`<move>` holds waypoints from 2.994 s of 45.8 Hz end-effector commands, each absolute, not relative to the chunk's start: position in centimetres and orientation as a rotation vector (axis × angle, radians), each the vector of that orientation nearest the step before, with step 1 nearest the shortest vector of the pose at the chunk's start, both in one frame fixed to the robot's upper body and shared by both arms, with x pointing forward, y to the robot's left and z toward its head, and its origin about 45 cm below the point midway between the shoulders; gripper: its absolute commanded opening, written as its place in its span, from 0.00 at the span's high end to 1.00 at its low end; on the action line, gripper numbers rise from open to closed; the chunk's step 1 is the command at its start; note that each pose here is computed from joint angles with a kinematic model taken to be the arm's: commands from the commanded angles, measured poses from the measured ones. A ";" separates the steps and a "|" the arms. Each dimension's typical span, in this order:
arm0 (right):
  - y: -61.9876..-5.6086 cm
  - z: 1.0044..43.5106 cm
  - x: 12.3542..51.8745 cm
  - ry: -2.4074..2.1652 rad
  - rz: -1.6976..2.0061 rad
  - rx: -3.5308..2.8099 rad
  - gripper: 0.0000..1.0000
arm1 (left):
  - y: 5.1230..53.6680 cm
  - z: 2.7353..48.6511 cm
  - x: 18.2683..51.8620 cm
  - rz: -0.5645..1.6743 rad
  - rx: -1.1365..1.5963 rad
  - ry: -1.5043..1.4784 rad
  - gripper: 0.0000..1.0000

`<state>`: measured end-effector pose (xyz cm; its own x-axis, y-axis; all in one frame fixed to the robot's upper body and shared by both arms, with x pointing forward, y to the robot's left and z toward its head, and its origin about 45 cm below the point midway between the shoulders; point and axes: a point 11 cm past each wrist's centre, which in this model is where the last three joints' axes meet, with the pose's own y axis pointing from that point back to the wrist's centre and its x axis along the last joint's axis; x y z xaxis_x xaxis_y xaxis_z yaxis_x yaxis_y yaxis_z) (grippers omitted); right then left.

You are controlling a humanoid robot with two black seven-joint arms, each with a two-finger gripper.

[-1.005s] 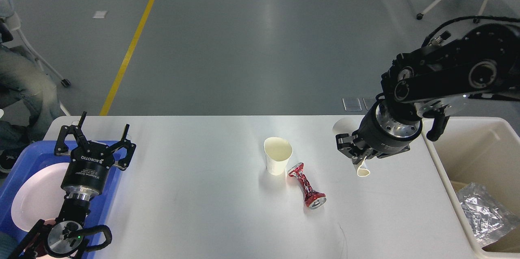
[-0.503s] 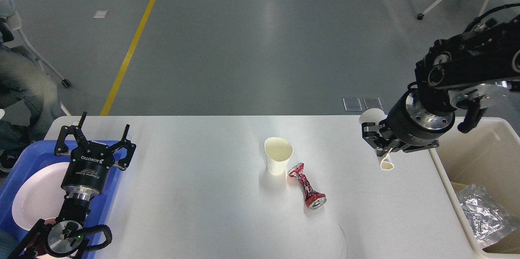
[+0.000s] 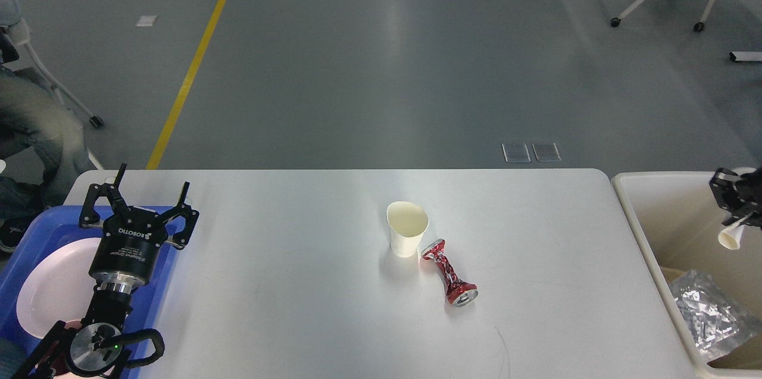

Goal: Tidy desktop

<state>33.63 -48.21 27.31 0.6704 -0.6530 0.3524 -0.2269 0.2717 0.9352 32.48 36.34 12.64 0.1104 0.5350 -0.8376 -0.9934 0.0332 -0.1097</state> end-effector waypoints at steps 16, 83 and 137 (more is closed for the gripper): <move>-58.7 14.0 28.6 -1.151 -0.441 1.068 1.00 | 36.3 12.6 32.5 1.341 -0.837 0.708 0.04; -53.1 2.6 26.6 -1.092 -0.015 0.895 0.00 | 36.3 12.6 32.5 1.340 -0.836 0.709 0.04; -42.3 27.8 42.8 -0.473 0.134 1.250 0.00 | 36.3 12.6 32.5 1.340 -0.836 0.709 0.04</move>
<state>40.76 -46.22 22.69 0.8426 -0.2403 0.4820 -0.3831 0.3616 0.8500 32.48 36.32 12.63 0.1107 0.5348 -0.8377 -0.9934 0.0347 -0.1091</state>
